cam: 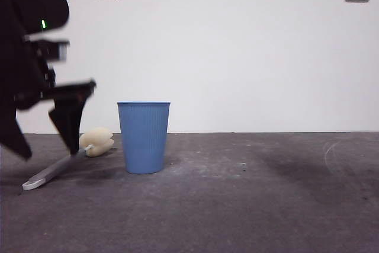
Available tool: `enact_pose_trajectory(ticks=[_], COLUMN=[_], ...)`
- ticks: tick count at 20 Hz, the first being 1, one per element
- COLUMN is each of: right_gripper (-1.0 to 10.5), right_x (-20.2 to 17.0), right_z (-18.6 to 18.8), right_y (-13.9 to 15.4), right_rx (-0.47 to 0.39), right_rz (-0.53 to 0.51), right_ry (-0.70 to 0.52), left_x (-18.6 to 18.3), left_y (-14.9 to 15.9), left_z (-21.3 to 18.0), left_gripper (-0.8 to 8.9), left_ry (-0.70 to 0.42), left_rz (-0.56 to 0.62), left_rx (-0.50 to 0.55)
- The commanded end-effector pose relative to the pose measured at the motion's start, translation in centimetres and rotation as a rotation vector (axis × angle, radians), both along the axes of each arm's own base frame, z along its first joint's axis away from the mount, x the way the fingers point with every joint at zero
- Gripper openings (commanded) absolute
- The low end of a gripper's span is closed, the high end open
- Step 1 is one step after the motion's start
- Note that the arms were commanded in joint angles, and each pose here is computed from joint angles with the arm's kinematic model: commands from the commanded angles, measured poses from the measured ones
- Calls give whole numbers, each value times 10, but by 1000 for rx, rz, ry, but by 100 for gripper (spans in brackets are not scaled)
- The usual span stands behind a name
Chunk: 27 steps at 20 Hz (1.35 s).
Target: Pick up the cup brush,pick up the cup,insert the brush into the cup,clean the cup,put the cup brush back,put the cup back to the fixed position on the table
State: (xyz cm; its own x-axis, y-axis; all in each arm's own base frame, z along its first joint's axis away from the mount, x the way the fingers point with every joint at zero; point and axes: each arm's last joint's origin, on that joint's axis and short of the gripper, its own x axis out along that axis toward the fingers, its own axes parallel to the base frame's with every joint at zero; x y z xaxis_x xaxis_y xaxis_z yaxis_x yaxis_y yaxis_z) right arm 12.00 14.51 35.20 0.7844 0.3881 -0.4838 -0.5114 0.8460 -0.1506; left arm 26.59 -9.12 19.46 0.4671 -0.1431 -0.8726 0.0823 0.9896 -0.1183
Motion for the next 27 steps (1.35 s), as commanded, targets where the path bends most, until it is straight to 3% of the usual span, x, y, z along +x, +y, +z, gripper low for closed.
enact_pose_trajectory(ticks=[1,7,11,18,27], right_gripper=[-13,-13,-13,-13,-13], right_x=[1,14,26,64,117], right_z=[2,2,-26,-94,-170], right_y=[2,17,20,2,22], right_rx=[30,87,127,217,160], right_rz=[-5,10,-18,-11,18], right_ry=[-14,-159,-222,-231,-161], left_x=[-9,-71,-117,-172,-186], left_y=[7,26,39,57,60], left_z=[23,100,124,130,126], left_gripper=[377,377,377,376,376], left_ry=[-83,-346,-418,-416,-362], left_rz=[-6,-84,-123,-130,-180], left_rx=[-12,-139,-190,-187,-200])
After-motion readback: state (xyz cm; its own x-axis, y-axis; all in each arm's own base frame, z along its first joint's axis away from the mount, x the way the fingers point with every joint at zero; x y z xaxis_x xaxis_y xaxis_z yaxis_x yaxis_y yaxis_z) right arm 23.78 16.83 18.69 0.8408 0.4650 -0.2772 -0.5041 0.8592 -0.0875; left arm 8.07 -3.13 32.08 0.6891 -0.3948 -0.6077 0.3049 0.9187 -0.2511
